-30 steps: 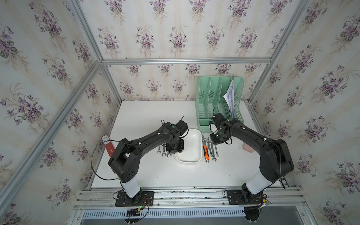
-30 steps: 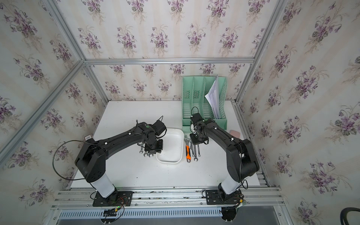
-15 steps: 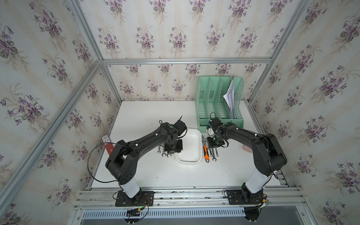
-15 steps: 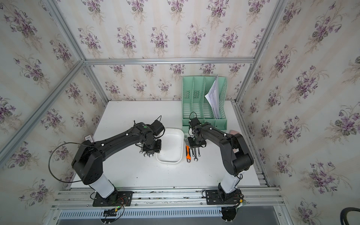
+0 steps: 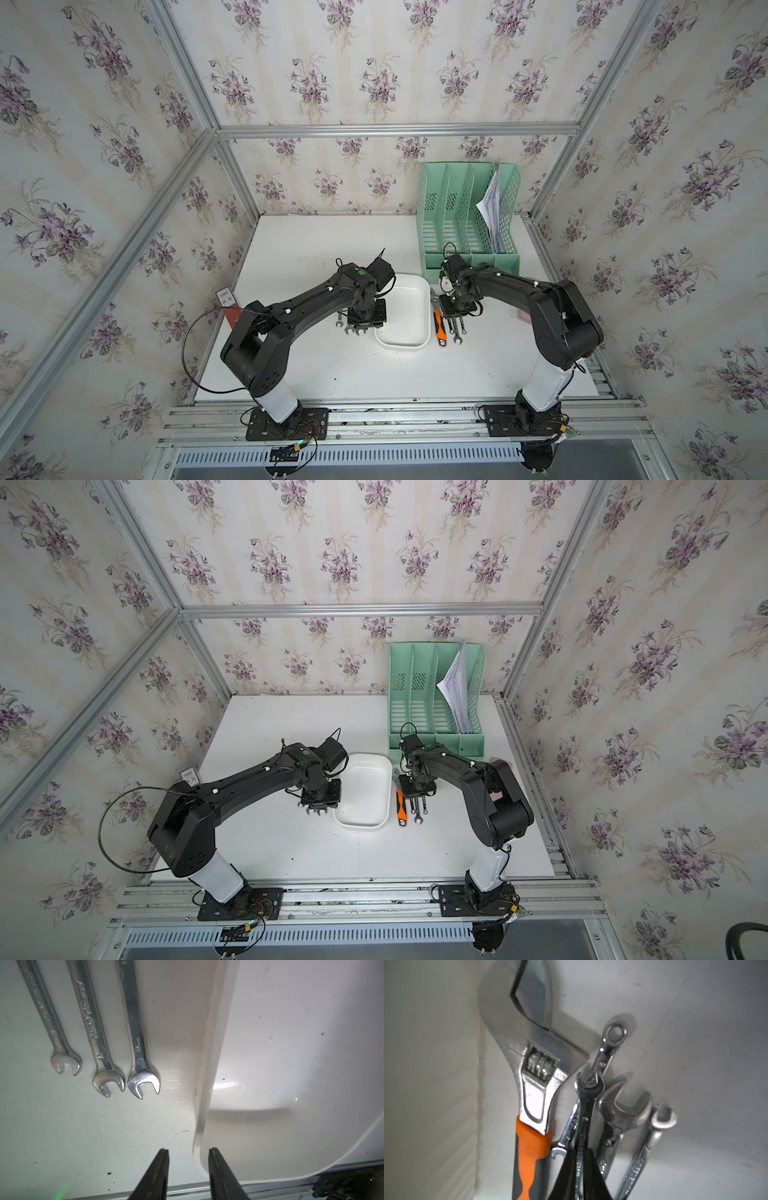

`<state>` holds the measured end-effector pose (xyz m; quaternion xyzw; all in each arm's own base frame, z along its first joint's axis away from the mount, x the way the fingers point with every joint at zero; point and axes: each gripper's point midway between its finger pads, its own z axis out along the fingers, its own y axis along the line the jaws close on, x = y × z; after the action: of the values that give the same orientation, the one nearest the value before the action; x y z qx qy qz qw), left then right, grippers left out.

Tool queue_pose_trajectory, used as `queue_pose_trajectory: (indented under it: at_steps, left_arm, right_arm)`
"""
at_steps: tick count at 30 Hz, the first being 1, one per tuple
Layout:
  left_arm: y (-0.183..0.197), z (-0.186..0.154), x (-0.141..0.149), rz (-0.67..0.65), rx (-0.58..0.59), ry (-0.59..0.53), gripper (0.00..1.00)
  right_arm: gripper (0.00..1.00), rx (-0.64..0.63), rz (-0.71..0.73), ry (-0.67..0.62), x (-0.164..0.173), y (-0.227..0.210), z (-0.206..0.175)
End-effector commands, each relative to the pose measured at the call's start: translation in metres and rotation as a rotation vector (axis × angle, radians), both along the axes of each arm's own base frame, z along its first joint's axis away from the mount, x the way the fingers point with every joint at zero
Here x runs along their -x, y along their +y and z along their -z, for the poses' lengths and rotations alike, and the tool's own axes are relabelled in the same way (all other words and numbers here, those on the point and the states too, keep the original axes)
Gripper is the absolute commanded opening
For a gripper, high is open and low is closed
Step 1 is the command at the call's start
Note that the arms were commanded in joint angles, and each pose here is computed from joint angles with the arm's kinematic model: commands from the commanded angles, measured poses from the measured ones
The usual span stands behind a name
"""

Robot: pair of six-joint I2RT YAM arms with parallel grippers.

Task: Take out the wrench from the storage box
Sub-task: Adjust the wrench at the center of the board, then reset both arms

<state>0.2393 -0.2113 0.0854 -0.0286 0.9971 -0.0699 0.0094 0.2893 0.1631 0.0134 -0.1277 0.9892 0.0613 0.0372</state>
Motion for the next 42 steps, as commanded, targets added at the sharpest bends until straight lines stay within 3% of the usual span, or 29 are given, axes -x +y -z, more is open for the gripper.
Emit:
queue_pose_trajectory:
  at_steps: [1, 21, 30, 36, 39, 42]
  left_arm:
    - [0.002, -0.001, 0.001, 0.002, 0.001, 0.000, 0.38]
    - [0.004, -0.012, 0.001, -0.011, 0.013, -0.018, 0.39]
    - [0.008, -0.027, -0.006, -0.012, 0.005, -0.071, 0.39]
    - [0.028, -0.058, -0.041, -0.031, -0.049, -0.216, 0.40]
    - [0.042, -0.092, -0.072, -0.041, -0.079, -0.394, 0.41]
    - [0.068, -0.130, -0.099, -0.072, -0.188, -0.612, 0.48]
  right_arm:
    - [0.12, 0.098, 0.022, -0.001, 0.002, -0.019, 0.010]
    - [0.13, 0.075, 0.080, -0.011, 0.015, -0.030, 0.000]
    - [0.16, -0.017, 0.088, -0.101, 0.003, -0.020, -0.044]
    - [0.22, -0.052, 0.083, -0.197, -0.018, -0.012, -0.072]
    - [0.26, -0.071, 0.080, -0.295, -0.037, -0.008, -0.091]
    - [0.32, -0.105, 0.068, -0.442, -0.060, -0.004, -0.120]
